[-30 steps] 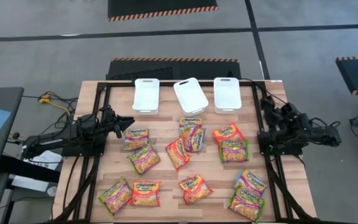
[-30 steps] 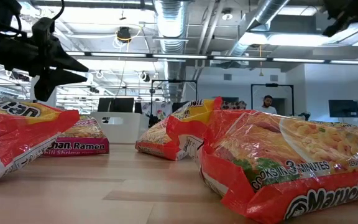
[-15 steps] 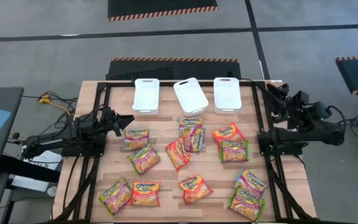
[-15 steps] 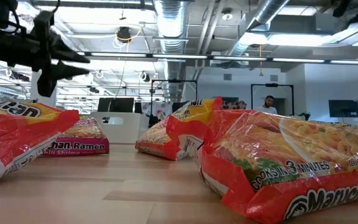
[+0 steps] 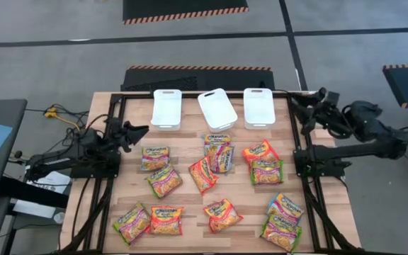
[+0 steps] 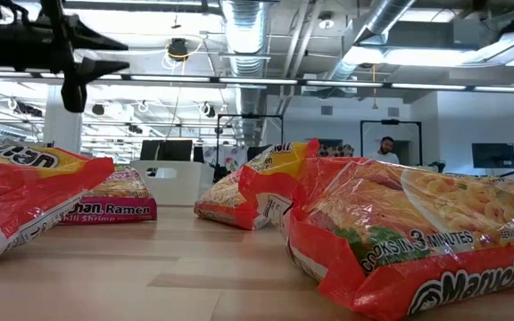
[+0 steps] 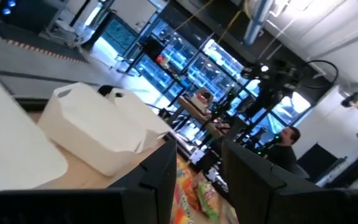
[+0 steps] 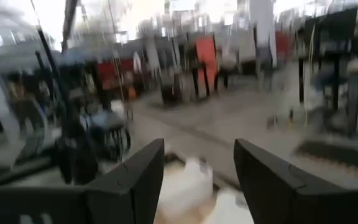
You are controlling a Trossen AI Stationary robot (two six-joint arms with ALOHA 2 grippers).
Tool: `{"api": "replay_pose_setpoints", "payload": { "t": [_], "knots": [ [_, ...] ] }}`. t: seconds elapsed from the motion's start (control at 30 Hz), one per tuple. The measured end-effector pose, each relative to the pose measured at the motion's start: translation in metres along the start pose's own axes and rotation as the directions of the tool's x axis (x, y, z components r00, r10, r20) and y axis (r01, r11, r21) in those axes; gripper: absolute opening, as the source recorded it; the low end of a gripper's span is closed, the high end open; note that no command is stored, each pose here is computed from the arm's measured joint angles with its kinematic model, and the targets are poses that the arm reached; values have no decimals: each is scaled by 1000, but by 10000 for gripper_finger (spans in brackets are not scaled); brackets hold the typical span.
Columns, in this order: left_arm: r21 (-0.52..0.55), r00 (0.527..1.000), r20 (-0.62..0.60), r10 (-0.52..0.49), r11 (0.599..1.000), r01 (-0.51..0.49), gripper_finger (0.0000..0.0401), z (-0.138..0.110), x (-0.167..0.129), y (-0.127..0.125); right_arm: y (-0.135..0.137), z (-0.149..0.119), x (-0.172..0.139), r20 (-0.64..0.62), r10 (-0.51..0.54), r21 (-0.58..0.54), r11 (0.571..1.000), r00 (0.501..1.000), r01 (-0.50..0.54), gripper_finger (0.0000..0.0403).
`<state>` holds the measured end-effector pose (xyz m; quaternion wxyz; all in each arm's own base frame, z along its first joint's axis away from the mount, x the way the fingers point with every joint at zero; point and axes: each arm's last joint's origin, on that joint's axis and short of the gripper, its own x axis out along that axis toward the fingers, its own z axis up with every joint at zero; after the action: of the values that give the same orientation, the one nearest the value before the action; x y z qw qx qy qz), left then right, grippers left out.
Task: Sort Maruchan noodles
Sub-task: Put the green noodle pack into the right white bin
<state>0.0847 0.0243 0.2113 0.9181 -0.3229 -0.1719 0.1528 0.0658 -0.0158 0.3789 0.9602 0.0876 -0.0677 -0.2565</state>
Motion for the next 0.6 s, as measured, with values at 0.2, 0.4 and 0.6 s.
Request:
{"api": "replay_pose_setpoints", "payload": {
  "t": [0.2, 0.4, 0.6],
  "knots": [
    [-4, 999, 36, -32, 999, 32, 114, 15, -2, -12, 3, -5, 7, -212, -47, 6, 999, 976, 49, 221],
    [41, 996, 62, -62, 997, 59, 114, 32, -6, -25, 5, -17, 13, -387, -105, -6, 994, 916, 111, 221],
    [124, 997, 59, -56, 991, 49, 114, 49, -3, -39, 9, -30, 19, -527, -79, -38, 997, 846, 70, 221]
  ]
}}
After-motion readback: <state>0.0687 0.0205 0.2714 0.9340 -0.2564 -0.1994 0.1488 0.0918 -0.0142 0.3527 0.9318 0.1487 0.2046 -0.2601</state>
